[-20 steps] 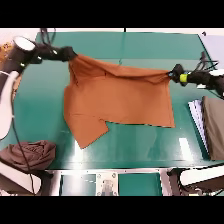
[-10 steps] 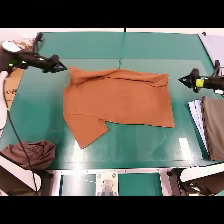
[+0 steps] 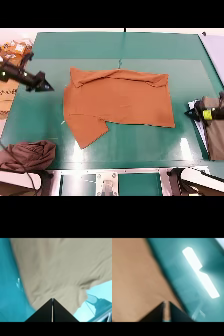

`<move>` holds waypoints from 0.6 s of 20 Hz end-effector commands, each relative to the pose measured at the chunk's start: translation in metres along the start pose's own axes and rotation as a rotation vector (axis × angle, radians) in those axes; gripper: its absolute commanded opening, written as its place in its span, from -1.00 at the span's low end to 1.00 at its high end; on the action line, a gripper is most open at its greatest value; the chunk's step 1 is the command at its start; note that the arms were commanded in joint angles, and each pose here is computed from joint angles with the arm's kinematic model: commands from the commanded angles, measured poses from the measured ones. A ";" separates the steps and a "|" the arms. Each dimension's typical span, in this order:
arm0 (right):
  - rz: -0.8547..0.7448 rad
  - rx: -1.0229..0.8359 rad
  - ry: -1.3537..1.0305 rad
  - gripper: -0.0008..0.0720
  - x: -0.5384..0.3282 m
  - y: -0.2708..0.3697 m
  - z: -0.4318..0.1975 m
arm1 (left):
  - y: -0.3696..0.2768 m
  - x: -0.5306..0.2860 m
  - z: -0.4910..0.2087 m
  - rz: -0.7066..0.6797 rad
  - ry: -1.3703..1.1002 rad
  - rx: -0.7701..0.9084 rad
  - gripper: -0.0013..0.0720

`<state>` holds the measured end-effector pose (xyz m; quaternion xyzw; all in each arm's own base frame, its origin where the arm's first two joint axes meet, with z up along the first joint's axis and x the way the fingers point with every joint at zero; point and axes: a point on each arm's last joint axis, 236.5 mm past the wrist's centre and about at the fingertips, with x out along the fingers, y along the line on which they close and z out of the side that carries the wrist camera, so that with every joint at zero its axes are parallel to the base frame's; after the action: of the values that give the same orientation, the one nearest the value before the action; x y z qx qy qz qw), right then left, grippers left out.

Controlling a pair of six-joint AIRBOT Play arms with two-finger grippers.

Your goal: Fold the shirts.

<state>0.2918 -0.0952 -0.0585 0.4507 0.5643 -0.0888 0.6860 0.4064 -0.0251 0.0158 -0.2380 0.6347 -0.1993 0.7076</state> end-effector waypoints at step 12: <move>0.060 0.133 -0.012 0.10 0.056 0.000 -0.050 | 0.053 0.117 -0.086 -0.003 -0.056 -0.356 0.66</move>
<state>0.2638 -0.0471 -0.1000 0.5127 0.5523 -0.1109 0.6480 0.3346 -0.0512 -0.0937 -0.3754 0.6442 -0.0971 0.6593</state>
